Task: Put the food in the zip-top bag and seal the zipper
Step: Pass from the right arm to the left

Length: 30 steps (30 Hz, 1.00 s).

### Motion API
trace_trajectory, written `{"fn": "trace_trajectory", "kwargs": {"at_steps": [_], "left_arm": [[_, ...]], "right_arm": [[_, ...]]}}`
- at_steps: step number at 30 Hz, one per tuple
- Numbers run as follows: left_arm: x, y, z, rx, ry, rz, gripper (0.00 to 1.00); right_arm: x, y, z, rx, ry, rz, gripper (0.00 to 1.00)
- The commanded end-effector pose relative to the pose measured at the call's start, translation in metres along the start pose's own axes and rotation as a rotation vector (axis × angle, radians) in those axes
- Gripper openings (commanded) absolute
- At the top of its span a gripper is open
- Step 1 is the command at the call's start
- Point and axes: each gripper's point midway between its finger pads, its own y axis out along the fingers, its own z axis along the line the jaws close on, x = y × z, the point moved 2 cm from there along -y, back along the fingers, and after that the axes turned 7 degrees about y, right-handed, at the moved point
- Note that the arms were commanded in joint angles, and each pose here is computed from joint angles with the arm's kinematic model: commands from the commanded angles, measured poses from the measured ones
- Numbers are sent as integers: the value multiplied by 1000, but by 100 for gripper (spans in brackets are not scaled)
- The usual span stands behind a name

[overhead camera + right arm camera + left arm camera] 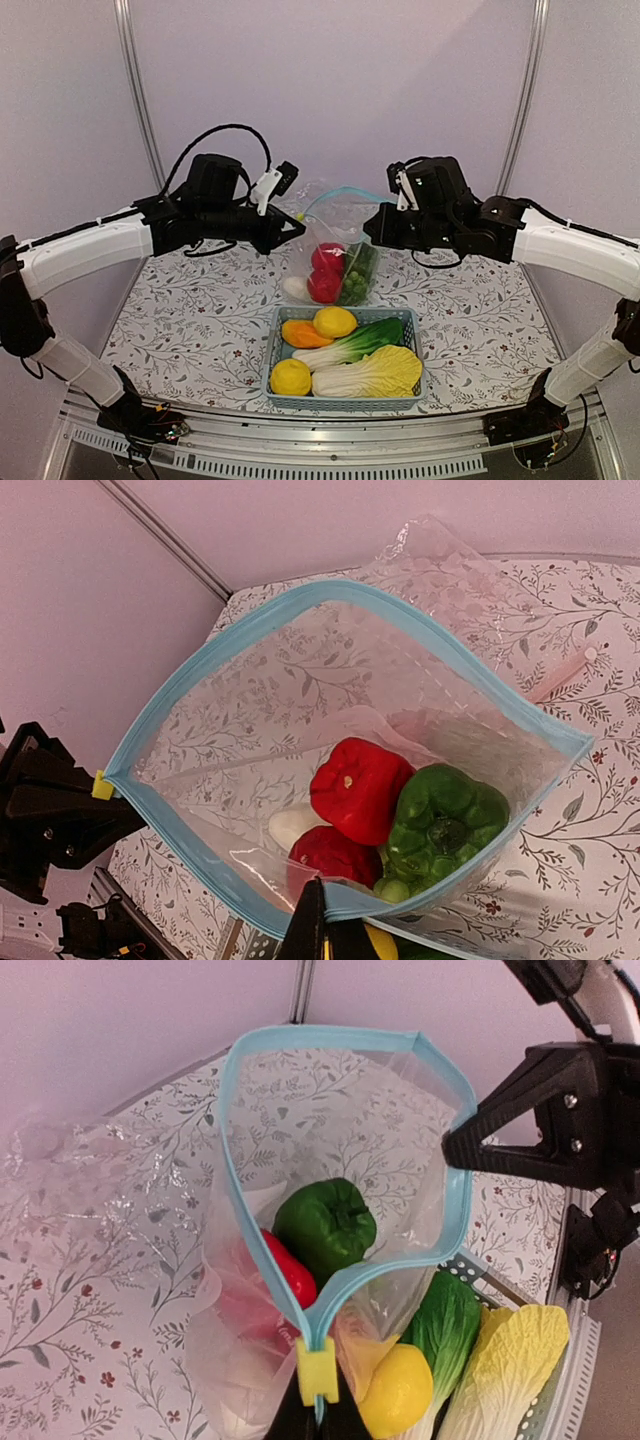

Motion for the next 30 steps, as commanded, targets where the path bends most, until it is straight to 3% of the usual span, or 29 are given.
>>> {"fn": "trace_trajectory", "kwargs": {"at_steps": [1,10,20,23,30], "left_arm": [[26,0,10,-11,54,3,0],[12,11,22,-42,82,127,0],[-2,15,30,-65,53,123,0],[-4,11,25,-85,54,110,0],[-8,5,21,-84,46,104,0]], "right_arm": [[30,-24,14,36,-6,-99,0],[4,-5,0,34,18,-37,0],[-16,13,-11,12,33,14,1],[-15,7,-15,-6,24,9,18],[-22,-28,-13,-21,-128,23,73]]}}
